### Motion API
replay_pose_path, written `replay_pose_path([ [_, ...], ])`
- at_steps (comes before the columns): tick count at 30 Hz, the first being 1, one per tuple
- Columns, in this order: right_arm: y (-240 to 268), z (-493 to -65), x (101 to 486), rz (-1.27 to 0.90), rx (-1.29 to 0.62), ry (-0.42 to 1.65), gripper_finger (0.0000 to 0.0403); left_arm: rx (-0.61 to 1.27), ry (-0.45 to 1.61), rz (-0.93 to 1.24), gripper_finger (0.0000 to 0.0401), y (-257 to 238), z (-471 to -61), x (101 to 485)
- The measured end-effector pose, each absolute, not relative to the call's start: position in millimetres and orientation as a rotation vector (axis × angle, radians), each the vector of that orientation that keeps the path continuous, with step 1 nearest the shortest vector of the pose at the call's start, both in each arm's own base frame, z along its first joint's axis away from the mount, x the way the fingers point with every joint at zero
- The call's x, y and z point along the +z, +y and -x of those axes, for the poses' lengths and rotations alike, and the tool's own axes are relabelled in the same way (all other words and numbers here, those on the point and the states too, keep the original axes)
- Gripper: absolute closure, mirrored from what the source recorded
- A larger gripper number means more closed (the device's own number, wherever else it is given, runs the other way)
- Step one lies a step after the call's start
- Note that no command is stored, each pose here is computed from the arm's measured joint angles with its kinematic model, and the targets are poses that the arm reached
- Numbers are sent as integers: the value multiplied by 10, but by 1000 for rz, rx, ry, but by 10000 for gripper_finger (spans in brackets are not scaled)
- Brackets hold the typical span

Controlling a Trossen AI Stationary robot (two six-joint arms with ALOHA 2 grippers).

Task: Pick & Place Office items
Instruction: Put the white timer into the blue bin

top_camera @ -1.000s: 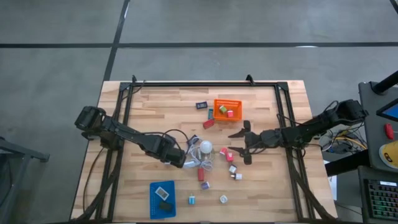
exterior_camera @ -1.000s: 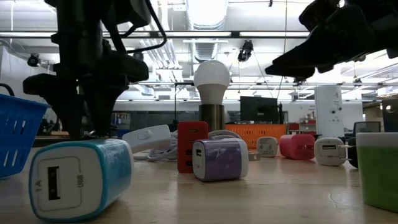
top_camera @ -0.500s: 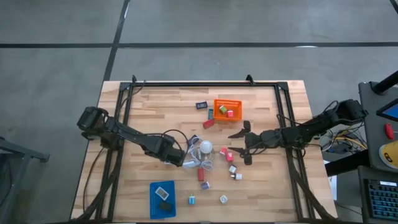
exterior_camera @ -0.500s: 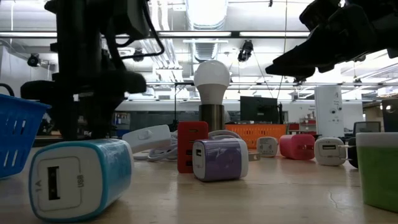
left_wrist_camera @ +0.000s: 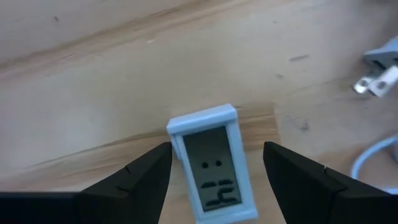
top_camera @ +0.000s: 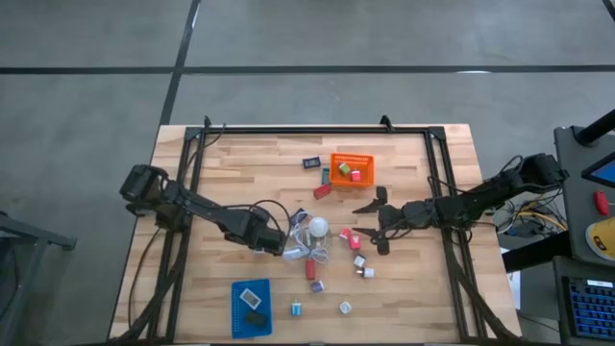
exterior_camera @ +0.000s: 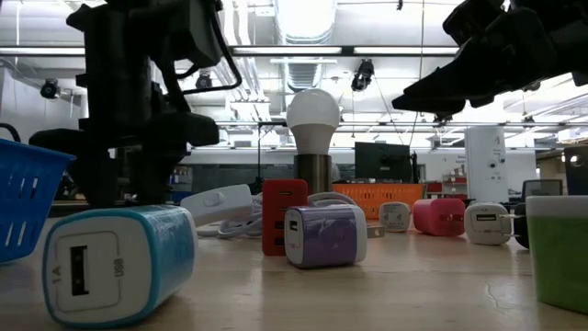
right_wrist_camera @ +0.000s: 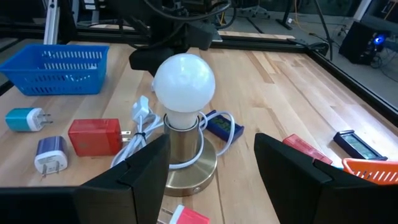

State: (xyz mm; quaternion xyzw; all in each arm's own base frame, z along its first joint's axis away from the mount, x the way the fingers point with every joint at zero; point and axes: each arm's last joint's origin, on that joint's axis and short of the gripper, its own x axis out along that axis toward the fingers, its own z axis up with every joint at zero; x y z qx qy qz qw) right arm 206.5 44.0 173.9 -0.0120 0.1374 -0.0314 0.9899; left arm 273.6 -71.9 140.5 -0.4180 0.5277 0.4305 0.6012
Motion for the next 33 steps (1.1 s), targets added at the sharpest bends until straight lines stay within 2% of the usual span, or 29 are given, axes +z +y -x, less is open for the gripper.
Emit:
replay_pose_path([
  [13, 439, -2065, 1740, 27, -63, 275, 175, 987, 1230, 967, 148, -691, -2664, 1300],
  [17, 439, -2065, 1740, 27, -63, 275, 175, 963, 1252, 929, 186, -688, -2647, 1286],
  [21, 439, -2065, 1741, 19, -64, 274, 175, 930, 1263, 868, 263, -684, -2644, 1285],
  [33, 439, -2064, 1743, 8, -65, 272, 175, 766, 1341, 655, 267, -672, -2618, 1279],
])
